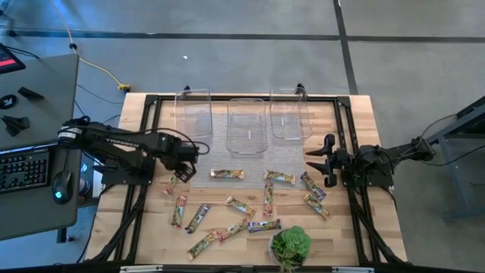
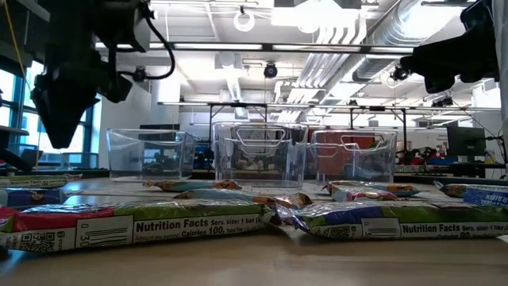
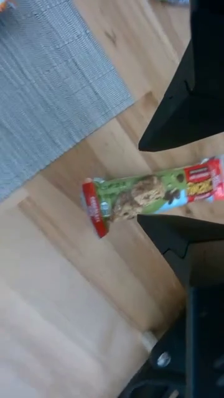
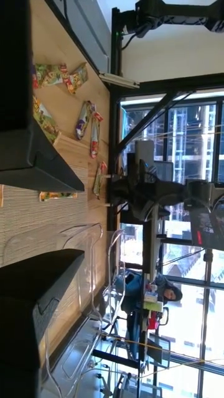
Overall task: Pick and place Granola Bars by type
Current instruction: Put the red granola bar into the left transparent bin
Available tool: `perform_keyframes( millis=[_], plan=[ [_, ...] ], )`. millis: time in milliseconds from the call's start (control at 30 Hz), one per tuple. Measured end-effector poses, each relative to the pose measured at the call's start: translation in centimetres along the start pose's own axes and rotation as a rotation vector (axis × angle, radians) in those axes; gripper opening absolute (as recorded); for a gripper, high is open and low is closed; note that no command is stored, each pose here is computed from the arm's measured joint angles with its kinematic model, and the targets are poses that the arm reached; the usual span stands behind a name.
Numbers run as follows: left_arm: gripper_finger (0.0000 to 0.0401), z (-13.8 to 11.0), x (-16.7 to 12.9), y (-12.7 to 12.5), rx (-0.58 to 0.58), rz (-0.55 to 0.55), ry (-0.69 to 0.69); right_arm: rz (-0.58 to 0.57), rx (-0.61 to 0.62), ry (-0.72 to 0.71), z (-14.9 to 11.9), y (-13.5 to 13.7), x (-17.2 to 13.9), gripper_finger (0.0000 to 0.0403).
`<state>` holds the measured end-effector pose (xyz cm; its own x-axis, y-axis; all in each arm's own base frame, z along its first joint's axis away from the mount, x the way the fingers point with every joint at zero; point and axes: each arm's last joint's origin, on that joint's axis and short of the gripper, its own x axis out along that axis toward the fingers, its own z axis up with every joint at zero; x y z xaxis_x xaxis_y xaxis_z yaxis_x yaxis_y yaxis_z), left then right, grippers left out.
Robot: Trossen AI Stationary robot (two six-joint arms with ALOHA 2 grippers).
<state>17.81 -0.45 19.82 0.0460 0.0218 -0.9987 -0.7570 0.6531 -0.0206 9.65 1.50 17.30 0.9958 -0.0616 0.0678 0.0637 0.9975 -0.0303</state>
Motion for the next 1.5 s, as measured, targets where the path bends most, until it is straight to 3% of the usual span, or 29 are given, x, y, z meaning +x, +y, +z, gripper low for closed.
perform_keyframes(
  millis=[233,433,867,1167,1500],
  plan=[
    [0.0171,-0.1,0.2,-0.6,-0.023,0.003,-0.084,0.0,0.0,0.0,0.0,0.0,0.0,0.0145],
    [0.0171,-0.6,2.5,0.1,-0.04,0.0,-0.073,0.0,0.0,0.0,0.0,0.0,0.0,0.0145],
    [0.0171,-1.0,2.9,1.0,-0.047,0.118,-0.091,0.0,0.0,0.0,0.0,0.0,0.0,0.0145],
    [0.0171,-0.8,3.0,0.9,-0.058,0.115,-0.131,0.0,0.0,0.0,0.0,0.0,0.0,0.0145],
    [0.0171,-1.3,5.7,1.4,-0.113,0.047,-0.152,-0.001,0.0,0.0,0.0,0.0,0.0,0.0145]
  ],
)
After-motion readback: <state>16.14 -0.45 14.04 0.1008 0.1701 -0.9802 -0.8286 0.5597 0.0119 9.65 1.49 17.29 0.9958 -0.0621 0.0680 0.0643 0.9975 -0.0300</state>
